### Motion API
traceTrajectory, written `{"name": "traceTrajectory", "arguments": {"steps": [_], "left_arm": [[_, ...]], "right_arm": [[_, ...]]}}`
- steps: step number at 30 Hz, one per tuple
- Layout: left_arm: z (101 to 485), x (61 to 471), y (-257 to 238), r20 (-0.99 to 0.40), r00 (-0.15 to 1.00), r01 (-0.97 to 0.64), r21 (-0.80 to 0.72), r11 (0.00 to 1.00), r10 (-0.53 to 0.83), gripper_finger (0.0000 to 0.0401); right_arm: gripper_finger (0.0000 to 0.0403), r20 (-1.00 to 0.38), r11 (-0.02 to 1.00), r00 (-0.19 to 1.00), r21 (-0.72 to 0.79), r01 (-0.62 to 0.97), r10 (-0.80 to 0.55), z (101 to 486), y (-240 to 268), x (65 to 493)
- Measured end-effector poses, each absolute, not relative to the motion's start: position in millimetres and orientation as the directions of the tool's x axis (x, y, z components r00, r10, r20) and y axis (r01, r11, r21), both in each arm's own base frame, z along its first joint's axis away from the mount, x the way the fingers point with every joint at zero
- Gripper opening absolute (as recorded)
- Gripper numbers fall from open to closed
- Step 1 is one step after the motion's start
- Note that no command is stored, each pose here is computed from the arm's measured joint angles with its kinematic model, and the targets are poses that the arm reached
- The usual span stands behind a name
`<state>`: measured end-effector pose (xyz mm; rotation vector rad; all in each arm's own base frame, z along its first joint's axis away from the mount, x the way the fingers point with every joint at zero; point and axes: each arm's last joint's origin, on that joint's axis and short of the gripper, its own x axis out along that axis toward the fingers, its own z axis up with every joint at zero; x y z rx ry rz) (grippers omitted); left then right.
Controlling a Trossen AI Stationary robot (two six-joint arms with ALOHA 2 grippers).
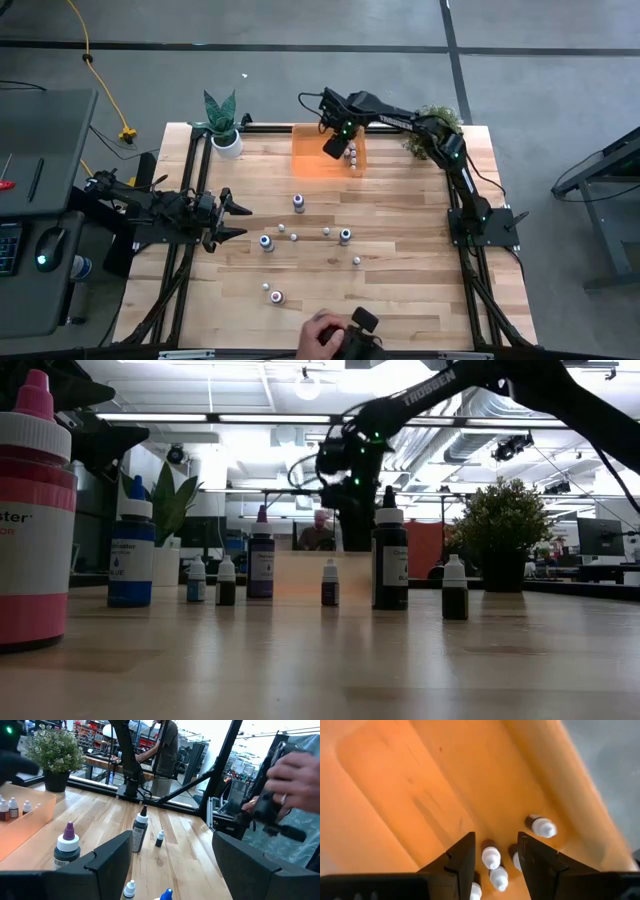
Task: Pick & Place food coloring
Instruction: Put the small black food coloring bottle into the orange bin
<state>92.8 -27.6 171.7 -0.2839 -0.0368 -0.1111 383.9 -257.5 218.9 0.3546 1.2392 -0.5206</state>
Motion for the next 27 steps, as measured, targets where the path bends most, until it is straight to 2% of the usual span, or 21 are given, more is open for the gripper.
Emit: {"name": "traceTrajectory", "arguments": {"steps": [5, 13, 20, 27], "left_arm": [[171.7, 92.8, -27.6, 0.052, 0.993, 0.115, -0.278, 0.954, -0.104, 0.0271], [171.7, 92.8, -27.6, 0.052, 0.993, 0.115, -0.278, 0.954, -0.104, 0.0271], [171.7, 92.8, -27.6, 0.052, 0.993, 0.114, -0.277, 0.954, -0.104, 0.0271], [171.7, 92.8, -27.6, 0.052, 0.993, 0.115, -0.278, 0.954, -0.104, 0.0271]], "right_arm": [[0.0136, -0.935, 0.854, 0.296, -0.015, 0.52, -0.196, 261.1, -253.6, 389.8], [0.0136, -0.931, 0.935, 0.353, 0.043, 0.353, -0.09, 324.4, -218.8, 383.9], [0.0136, -0.937, 0.967, 0.343, 0.019, 0.254, -0.071, 344.8, -178.9, 360.8], [0.0136, -0.944, 0.977, 0.325, 0.014, 0.212, -0.057, 343.9, -136.0, 319.2]]}}
